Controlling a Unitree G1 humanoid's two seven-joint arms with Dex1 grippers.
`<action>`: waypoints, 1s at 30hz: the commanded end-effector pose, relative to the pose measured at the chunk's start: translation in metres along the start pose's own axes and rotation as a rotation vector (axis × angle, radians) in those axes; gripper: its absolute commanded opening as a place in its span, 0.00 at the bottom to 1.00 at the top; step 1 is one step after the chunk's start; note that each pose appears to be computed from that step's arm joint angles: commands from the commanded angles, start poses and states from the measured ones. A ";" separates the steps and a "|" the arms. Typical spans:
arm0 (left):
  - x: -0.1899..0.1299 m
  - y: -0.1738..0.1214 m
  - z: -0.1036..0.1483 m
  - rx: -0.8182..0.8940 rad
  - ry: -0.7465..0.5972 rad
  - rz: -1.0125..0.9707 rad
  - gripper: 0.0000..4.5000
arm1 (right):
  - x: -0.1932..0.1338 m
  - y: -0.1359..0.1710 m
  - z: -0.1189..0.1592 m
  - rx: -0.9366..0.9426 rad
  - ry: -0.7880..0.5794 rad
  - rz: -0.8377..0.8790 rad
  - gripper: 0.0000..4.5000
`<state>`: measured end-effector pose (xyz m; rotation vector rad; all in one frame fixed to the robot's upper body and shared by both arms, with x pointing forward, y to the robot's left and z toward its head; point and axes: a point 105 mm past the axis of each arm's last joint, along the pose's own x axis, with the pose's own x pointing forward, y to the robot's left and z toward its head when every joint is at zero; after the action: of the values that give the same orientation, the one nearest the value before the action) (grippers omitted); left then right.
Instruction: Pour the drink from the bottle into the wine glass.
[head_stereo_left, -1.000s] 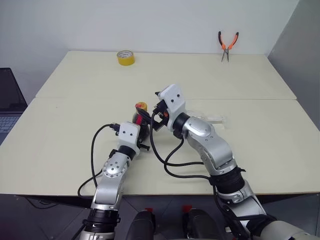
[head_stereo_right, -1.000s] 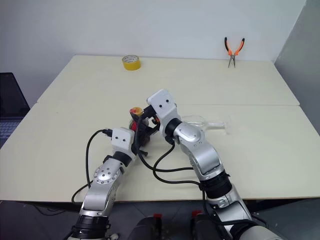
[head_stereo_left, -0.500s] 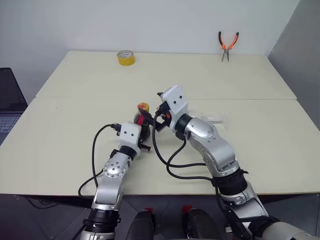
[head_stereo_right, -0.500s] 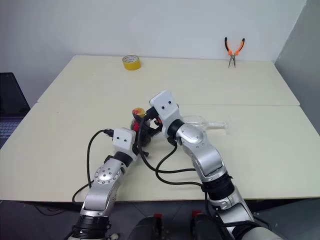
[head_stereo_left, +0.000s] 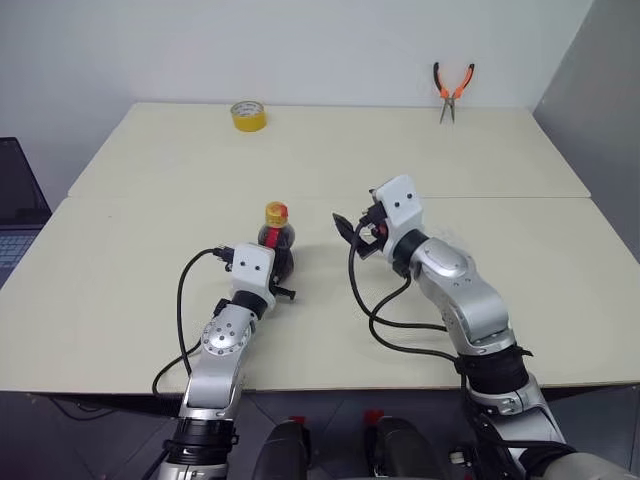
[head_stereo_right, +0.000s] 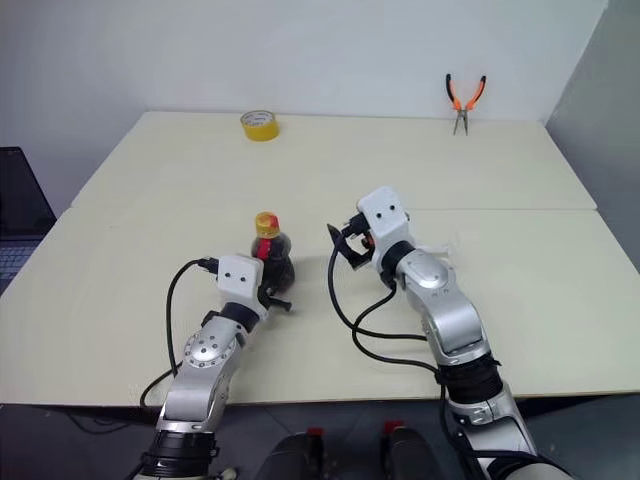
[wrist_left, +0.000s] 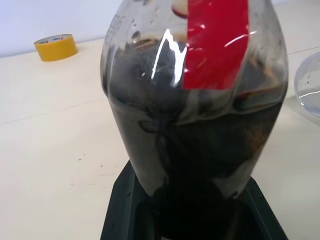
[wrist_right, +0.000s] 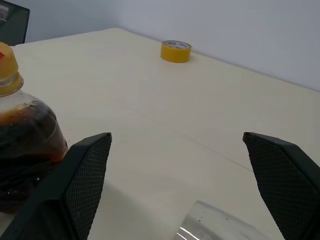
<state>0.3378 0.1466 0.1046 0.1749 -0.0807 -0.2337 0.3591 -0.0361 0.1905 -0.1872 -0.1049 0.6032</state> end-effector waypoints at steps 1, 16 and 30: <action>0.001 -0.001 0.019 0.012 -0.071 -0.005 0.15 | -0.003 0.017 0.030 0.035 -0.095 0.081 1.00; 0.003 -0.004 0.019 0.015 -0.072 -0.018 0.15 | 0.024 0.079 0.054 0.147 -0.091 0.256 1.00; 0.003 -0.006 0.019 0.017 -0.074 -0.022 0.15 | 0.029 0.085 0.048 0.174 -0.071 0.278 0.96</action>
<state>0.3374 0.1415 0.1037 0.1773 -0.0797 -0.2499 0.3351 0.0500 0.2113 -0.0226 -0.0601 0.8563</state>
